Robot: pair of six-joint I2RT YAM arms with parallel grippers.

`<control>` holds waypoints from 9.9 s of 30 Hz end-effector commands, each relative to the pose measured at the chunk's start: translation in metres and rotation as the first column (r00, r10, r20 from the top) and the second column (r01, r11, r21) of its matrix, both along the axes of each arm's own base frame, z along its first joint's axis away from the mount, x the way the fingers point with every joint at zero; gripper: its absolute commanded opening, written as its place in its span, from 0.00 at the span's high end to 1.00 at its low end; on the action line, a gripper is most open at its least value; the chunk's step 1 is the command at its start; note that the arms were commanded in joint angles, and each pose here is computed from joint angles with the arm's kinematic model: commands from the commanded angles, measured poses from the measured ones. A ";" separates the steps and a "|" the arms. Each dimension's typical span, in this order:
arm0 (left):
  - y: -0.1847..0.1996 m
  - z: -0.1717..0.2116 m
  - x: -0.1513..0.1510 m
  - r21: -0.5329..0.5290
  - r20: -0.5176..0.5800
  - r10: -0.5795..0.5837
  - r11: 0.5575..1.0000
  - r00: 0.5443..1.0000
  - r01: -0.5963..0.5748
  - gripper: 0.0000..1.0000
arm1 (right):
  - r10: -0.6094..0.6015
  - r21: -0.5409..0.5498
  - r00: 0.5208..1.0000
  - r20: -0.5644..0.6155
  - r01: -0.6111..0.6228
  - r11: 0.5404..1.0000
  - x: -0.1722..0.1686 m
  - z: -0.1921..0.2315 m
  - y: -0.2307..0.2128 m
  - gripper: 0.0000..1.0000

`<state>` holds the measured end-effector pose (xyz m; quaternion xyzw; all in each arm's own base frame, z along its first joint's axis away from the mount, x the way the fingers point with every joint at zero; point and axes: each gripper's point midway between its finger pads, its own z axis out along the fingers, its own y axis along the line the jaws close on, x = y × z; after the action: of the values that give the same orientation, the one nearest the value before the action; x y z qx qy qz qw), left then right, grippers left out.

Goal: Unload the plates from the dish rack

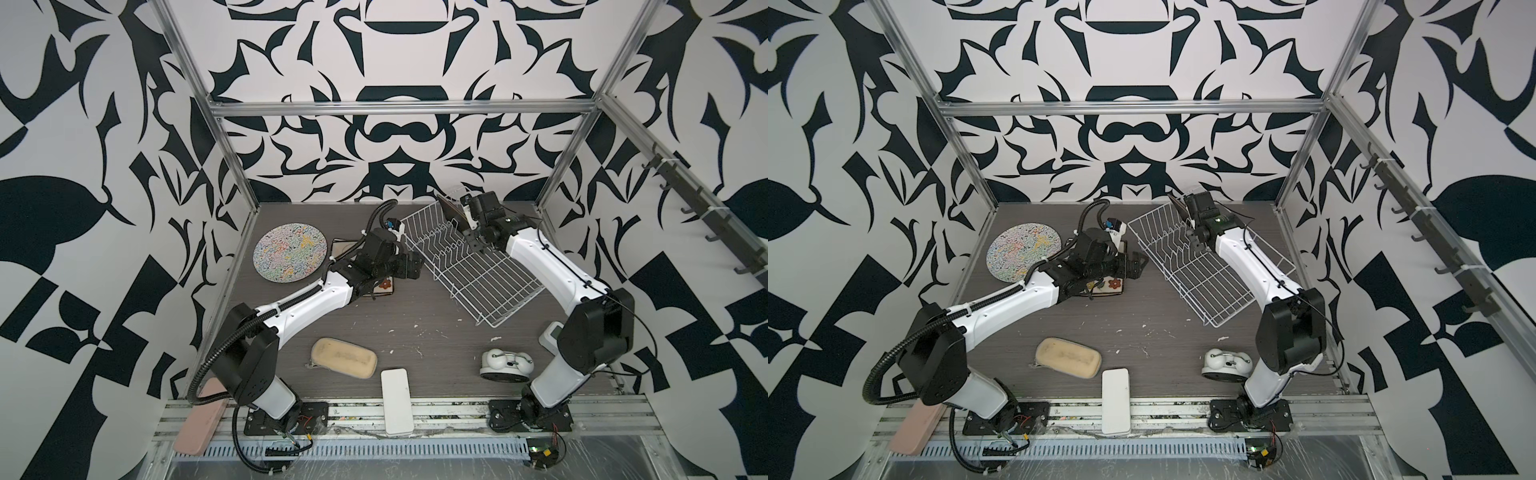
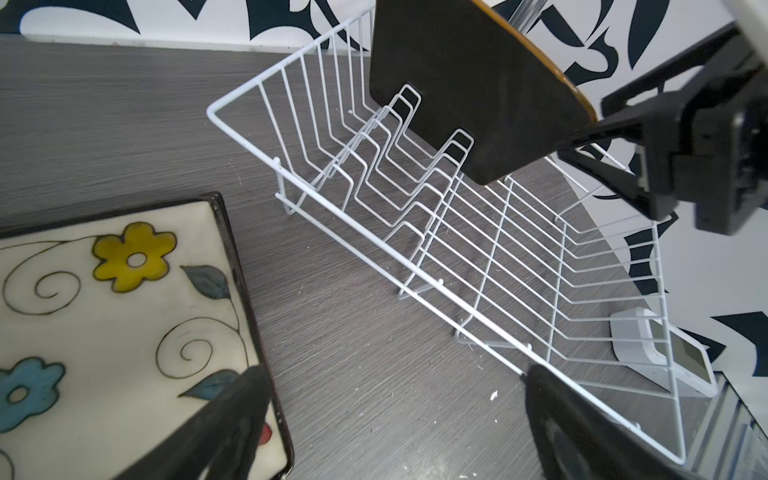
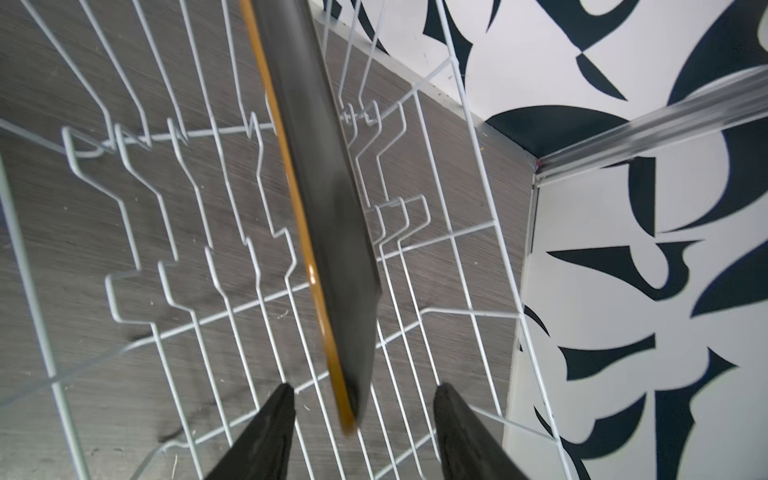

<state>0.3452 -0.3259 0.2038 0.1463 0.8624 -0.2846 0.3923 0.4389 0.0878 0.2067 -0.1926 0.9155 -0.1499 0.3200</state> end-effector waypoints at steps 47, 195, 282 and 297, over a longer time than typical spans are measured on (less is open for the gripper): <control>-0.014 0.017 -0.002 -0.119 -0.023 -0.024 0.993 0.999 0.022 0.01 | 0.028 -0.109 0.994 0.103 -0.017 0.994 0.039 0.031 -0.012 1.00; -0.005 0.081 0.045 -0.701 -0.216 -0.075 0.706 0.974 -0.101 0.27 | -0.124 0.933 0.970 0.207 -0.234 -0.274 -0.077 0.156 0.095 1.00; 0.172 0.121 0.031 -0.876 -0.201 0.542 0.273 0.816 -0.397 1.00 | -0.083 0.974 0.990 0.114 -0.128 -0.186 -0.085 0.128 0.085 0.29; 0.193 0.125 0.017 -0.881 -0.284 0.749 0.043 0.599 -0.471 1.00 | -0.077 0.975 0.991 0.111 -0.123 -0.185 -0.086 0.127 0.081 0.29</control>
<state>0.3727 -0.1549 0.2496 -0.3992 0.6154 -0.4194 0.5348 0.3591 0.1695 0.2971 0.1549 0.6963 0.5895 0.3790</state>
